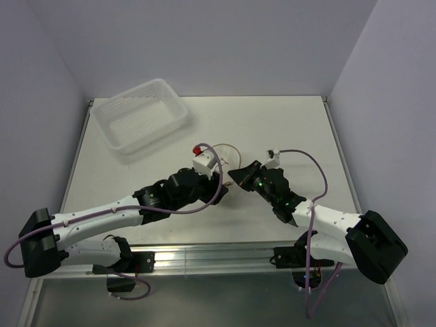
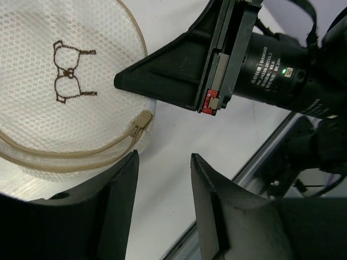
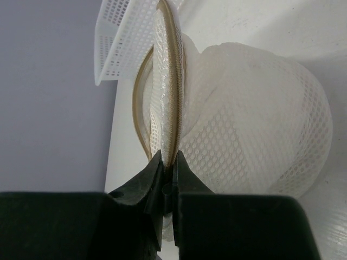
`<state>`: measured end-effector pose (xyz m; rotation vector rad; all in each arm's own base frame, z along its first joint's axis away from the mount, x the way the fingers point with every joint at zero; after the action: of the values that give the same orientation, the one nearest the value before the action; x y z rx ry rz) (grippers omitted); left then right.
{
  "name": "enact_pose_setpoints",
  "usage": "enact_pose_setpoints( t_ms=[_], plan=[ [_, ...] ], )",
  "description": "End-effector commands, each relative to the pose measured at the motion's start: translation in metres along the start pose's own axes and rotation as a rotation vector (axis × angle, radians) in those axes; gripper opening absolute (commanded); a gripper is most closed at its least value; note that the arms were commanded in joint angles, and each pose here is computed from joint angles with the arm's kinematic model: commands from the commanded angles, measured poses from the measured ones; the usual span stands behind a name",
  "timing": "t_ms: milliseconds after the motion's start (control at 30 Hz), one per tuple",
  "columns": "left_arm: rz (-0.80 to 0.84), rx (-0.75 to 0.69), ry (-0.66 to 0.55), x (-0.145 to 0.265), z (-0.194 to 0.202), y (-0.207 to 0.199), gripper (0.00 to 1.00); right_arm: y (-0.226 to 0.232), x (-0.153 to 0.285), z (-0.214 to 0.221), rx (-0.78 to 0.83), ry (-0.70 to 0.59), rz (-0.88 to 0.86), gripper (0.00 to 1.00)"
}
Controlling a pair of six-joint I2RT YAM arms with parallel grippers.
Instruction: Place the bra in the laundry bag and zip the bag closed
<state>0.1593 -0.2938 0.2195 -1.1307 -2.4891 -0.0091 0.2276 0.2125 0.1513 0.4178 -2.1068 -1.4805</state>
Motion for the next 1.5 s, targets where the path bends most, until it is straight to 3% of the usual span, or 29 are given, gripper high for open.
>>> enact_pose_setpoints(
  t_ms=[0,300,733,800,1000,1067,1200,1467],
  plan=[
    [-0.032,-0.132,-0.068,-0.010,-0.029,-0.008,0.50,0.022,-0.006,-0.007,0.027,0.000,-0.062,0.00],
    [-0.097,-0.226,-0.007,-0.043,-0.017,-0.005,0.53,0.023,-0.004,-0.009,0.022,0.010,-0.074,0.00],
    [-0.132,-0.268,0.023,-0.059,-0.007,-0.001,0.51,0.027,0.000,-0.006,0.013,0.056,-0.109,0.00],
    [-0.132,-0.271,0.023,-0.061,-0.007,-0.001,0.41,0.026,0.001,-0.006,0.011,0.054,-0.108,0.00],
    [-0.154,-0.275,0.028,-0.063,-0.007,0.001,0.31,0.024,0.001,-0.006,0.009,0.053,-0.103,0.00],
    [-0.156,-0.269,0.019,-0.061,-0.008,0.002,0.17,0.023,0.001,-0.006,0.010,0.054,-0.102,0.00],
    [-0.158,-0.251,0.004,-0.056,-0.011,0.002,0.01,0.020,0.000,-0.007,0.012,0.049,-0.089,0.00],
    [-0.146,-0.214,0.017,-0.040,0.003,0.006,0.00,0.014,-0.001,-0.031,0.016,0.021,-0.076,0.00]
  ],
)
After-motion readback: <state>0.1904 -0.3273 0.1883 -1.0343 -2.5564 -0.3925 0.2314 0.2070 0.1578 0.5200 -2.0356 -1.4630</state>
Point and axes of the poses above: each gripper's point midway between its finger pads, its own x axis back along the fingers, its own y axis along the line the jaws close on, z = x × y, the point moved 5 cm from there along x, back along the fingers, and after that the axes turned 15 degrees about -x, right-handed, at the moved point
